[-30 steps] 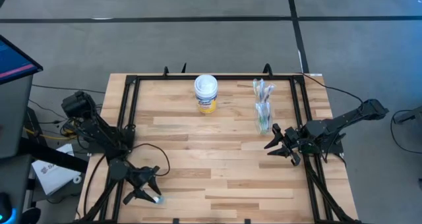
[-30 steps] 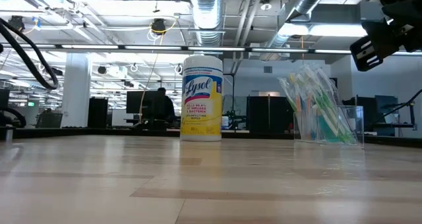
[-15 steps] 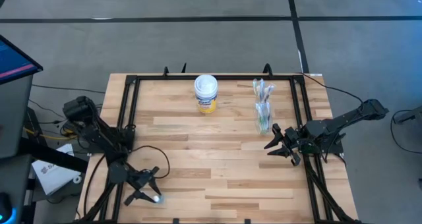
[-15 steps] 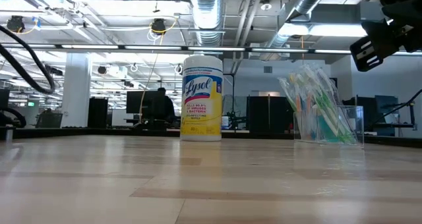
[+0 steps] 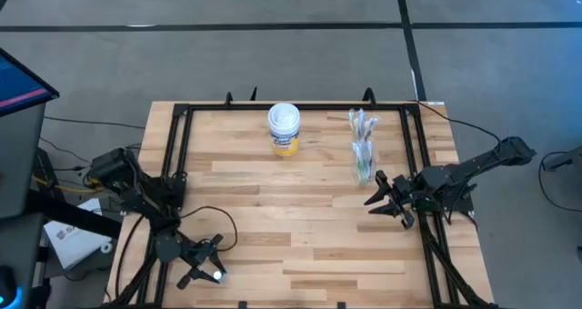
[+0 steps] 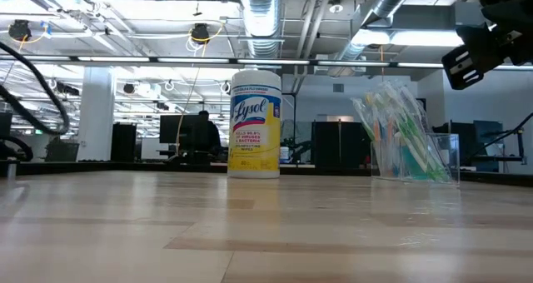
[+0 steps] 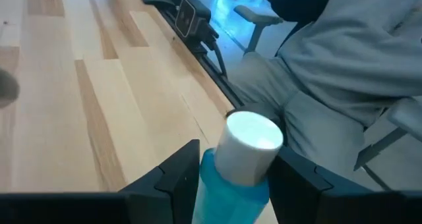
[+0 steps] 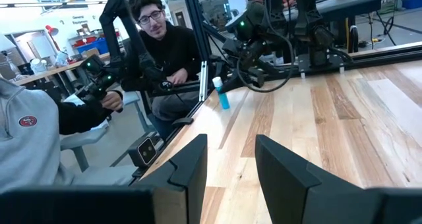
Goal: Pick & Place toothbrushing station
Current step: Put the mouthwash into the transparent organizer
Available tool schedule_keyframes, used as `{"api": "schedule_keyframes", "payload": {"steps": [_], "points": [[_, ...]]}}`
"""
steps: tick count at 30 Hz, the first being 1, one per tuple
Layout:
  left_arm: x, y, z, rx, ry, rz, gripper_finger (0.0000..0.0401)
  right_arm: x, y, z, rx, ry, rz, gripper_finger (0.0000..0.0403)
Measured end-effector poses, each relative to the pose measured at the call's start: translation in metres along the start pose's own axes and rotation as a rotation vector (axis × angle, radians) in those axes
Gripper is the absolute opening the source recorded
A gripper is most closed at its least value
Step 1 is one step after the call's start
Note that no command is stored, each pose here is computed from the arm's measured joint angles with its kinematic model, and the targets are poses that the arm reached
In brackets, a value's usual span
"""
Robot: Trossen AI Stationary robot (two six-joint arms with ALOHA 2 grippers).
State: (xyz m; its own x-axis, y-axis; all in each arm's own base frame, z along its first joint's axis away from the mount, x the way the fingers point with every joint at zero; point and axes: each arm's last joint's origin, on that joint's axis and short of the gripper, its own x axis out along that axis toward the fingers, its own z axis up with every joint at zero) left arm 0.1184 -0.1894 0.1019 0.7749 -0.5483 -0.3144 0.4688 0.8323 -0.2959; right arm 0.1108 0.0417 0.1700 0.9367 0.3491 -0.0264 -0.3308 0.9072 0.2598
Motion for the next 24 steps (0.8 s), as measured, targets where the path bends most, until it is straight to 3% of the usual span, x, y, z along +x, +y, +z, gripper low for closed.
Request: {"api": "schedule_keyframes", "payload": {"steps": [10,19,24], "points": [[0.002,0.002,0.002,0.022,-0.048,0.094,0.0091,0.0,-0.004,0.001,0.001,-0.016,-0.052,0.0118],[0.002,0.008,0.007,0.006,-0.135,0.248,0.009,0.0,-0.007,0.004,-0.008,-0.042,-0.085,0.0118],[0.015,0.019,0.024,-0.045,-0.212,0.347,0.009,0.0,-0.008,0.004,-0.058,-0.043,-0.095,0.0118]]}}
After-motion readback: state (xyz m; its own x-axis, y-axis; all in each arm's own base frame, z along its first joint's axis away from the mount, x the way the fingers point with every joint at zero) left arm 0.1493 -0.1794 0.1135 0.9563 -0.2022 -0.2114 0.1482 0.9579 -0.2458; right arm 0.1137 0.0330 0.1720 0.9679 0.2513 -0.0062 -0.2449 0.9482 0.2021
